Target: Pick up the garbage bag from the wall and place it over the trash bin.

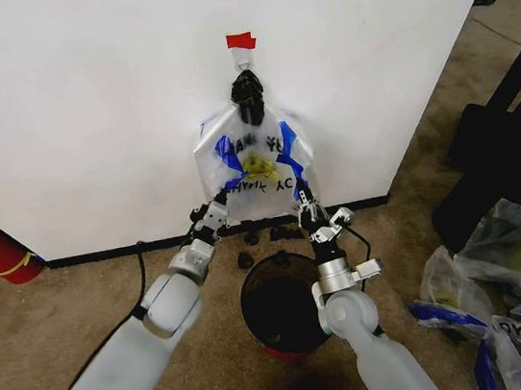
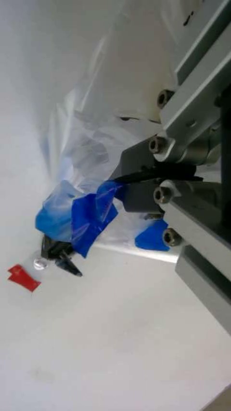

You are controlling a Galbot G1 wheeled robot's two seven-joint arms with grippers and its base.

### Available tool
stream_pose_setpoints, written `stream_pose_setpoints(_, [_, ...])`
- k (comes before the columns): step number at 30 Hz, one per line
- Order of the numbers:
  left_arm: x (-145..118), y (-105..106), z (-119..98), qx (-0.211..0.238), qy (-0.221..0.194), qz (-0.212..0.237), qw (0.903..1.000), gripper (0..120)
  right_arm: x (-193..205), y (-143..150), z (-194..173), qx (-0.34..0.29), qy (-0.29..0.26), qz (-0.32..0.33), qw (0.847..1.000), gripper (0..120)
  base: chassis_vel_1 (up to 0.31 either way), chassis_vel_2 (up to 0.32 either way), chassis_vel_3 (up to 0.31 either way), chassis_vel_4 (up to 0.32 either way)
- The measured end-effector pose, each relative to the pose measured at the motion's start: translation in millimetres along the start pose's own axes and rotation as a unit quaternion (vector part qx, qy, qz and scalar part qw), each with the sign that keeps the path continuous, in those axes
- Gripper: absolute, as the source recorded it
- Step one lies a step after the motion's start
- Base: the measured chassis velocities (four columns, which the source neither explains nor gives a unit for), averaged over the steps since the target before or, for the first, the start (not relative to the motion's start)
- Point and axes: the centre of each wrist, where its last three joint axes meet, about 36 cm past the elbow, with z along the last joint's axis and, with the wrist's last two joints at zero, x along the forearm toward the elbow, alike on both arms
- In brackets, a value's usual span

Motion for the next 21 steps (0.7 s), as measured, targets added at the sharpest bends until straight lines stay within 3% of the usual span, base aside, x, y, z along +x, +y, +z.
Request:
stream_pose_setpoints(4, [36.8, -23.2, -14.5, 0.08, 0.001, -0.007, 0.9967, 0, 15.7, 0.8, -5.6, 0.011, -0.002, -0.001, 1.0, 0, 0.0, 0.0, 0.0, 0.0])
stream_pose_setpoints(10, [63.2, -36.7, -30.2, 0.154, 0.005, -0.041, 0.9871, 0, 49.7, -2.0, -19.1, 0.055, -0.001, 0.0, 0.998, 0, 0.0, 0.0, 0.0, 0.0])
stream_pose_setpoints(14, [74.7, -38.0, -32.3, 0.177, 0.015, -0.067, 0.9818, 0, 74.7, -6.2, -32.0, 0.111, 0.006, 0.0, 0.994, 0, 0.0, 0.0, 0.0, 0.0])
stream_pose_setpoints(17, [83.5, -40.1, -30.7, 0.19, 0.028, -0.094, 0.977, 0, 103.4, -16.6, -45.8, 0.2, 0.024, -0.012, 0.979, 0, 0.0, 0.0, 0.0, 0.0])
stream_pose_setpoints(21, [94.3, -42.4, -29.0, 0.187, 0.043, -0.118, 0.9743, 0, 119.9, -17.4, -60.7, 0.245, 0.023, -0.027, 0.969, 0, 0.0, 0.0, 0.0, 0.0])
